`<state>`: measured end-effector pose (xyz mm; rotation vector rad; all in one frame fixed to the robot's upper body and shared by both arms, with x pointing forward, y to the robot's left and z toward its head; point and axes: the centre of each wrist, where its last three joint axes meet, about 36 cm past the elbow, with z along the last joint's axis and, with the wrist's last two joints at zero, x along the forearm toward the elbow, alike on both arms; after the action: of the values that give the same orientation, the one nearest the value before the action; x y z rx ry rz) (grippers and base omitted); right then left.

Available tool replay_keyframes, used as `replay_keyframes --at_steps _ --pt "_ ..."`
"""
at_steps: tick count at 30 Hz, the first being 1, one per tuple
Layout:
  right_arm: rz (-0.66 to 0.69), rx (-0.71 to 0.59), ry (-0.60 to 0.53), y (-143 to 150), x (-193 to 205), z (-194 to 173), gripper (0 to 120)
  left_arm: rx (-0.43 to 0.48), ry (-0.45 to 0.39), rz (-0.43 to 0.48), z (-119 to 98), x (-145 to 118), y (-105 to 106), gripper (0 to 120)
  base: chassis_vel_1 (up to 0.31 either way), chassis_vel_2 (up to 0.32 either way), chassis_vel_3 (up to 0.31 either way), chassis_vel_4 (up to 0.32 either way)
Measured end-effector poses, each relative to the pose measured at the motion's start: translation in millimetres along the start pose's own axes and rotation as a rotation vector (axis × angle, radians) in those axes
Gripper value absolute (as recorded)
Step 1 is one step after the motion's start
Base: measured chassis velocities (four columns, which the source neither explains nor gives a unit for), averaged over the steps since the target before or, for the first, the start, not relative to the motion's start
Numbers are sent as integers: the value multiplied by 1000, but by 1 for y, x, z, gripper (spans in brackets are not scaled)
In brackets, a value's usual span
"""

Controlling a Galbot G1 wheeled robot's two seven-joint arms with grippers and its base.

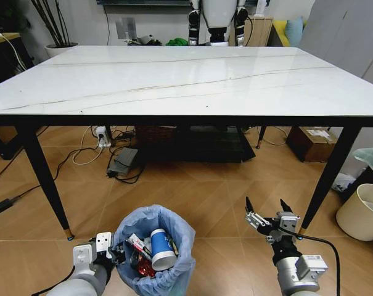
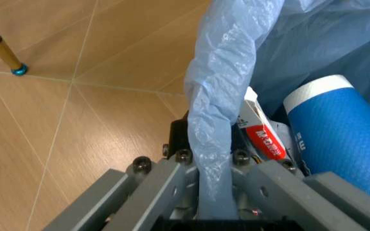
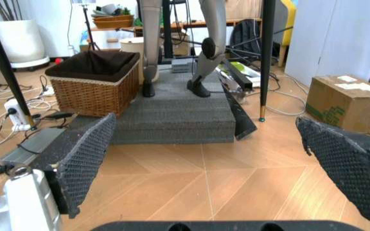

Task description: Pick up the trash bin and place the trash from the table into it.

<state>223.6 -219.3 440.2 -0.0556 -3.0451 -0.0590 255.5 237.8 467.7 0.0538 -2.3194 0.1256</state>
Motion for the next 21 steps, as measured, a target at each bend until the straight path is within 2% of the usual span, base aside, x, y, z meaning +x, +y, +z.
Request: replay_keyframes --at_steps 12,21 --pt "2 -1 -3 0 -1 1 100 4 6 -21 1 -8 6 0 0 0 0 0" --pt "4 2 -7 1 -1 2 100 4 18 -72 5 -28 22 0 0 0 0 0"
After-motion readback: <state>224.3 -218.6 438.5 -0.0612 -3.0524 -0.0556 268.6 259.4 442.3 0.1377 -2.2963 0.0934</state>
